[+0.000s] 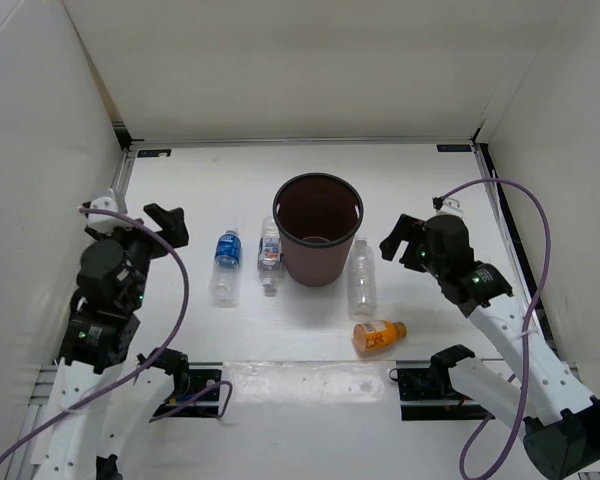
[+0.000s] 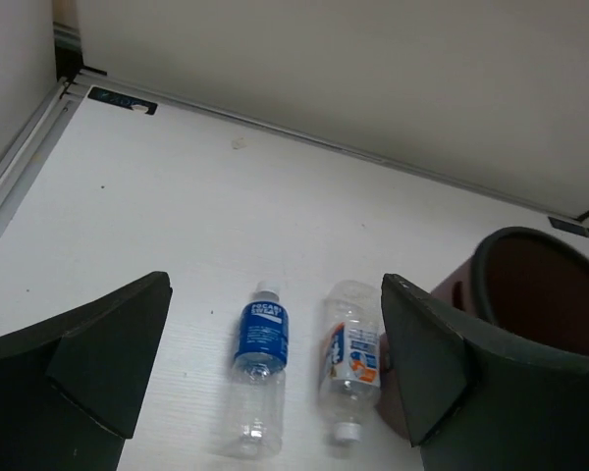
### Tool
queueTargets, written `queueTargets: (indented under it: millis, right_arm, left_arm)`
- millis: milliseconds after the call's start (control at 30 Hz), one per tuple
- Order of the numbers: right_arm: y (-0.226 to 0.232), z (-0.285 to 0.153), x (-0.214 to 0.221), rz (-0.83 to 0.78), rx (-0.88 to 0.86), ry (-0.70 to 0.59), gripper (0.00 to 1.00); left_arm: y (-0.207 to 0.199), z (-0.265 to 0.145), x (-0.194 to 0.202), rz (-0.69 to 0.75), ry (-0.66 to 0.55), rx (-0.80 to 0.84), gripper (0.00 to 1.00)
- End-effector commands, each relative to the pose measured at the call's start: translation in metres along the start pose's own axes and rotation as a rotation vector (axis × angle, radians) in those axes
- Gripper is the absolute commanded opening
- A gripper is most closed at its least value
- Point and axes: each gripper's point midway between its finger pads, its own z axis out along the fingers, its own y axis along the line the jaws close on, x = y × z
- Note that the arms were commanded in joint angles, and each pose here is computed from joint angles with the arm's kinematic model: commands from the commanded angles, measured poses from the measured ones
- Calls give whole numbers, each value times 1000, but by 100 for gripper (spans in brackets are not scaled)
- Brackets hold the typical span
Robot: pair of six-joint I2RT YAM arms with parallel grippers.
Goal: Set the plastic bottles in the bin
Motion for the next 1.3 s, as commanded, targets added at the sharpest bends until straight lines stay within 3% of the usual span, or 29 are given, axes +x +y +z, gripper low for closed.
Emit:
queueTargets:
  millis: [0,100,133,200,233,300,433,500,533,567,733,900,1267]
  right_arm:
    - [-2,-6,-19,26,22,-62,90]
    - [4,-8,-17,-21,-19,-44,90]
    - [5,-11,-17,-70,-33,-49,90]
    - [1,-11,-17,-84,-14,-57,90]
    - [1,-14,-18,-81,-4,-81,90]
    - [-2,-19,-20,-50,13,-103,90]
    - [10,-13,-5,-30,-141,-45,90]
    - [12,-9,3,11,-195,7,90]
    - [13,-8,5,31,-213,31,90]
    - [4,2,8,58,-184,71,90]
    - [-1,25,29,26,-108,228,90]
    - [9,54,49,-1,-44,362,90]
    - [14,93,97,11,64,602,90]
  left_arm:
    - [-10,-18,-9,-7,119,18,100]
    - [-2,-25,1,-42,241,-68,100]
    - [3,-33,18,-50,349,-106,100]
    - [-2,-31,16,-28,362,-82,100]
    - [-13,-29,20,93,424,20,100]
    - [-14,-26,26,167,463,51,100]
    - [9,-27,57,147,558,-92,100]
    - [13,-19,66,129,525,-100,100]
    - [26,-25,97,144,563,-119,100]
    - [28,-20,100,154,537,-119,100]
    - [20,-20,93,123,508,-84,100]
    - [-6,-18,111,108,606,54,100]
    - [-11,-18,108,105,590,81,100]
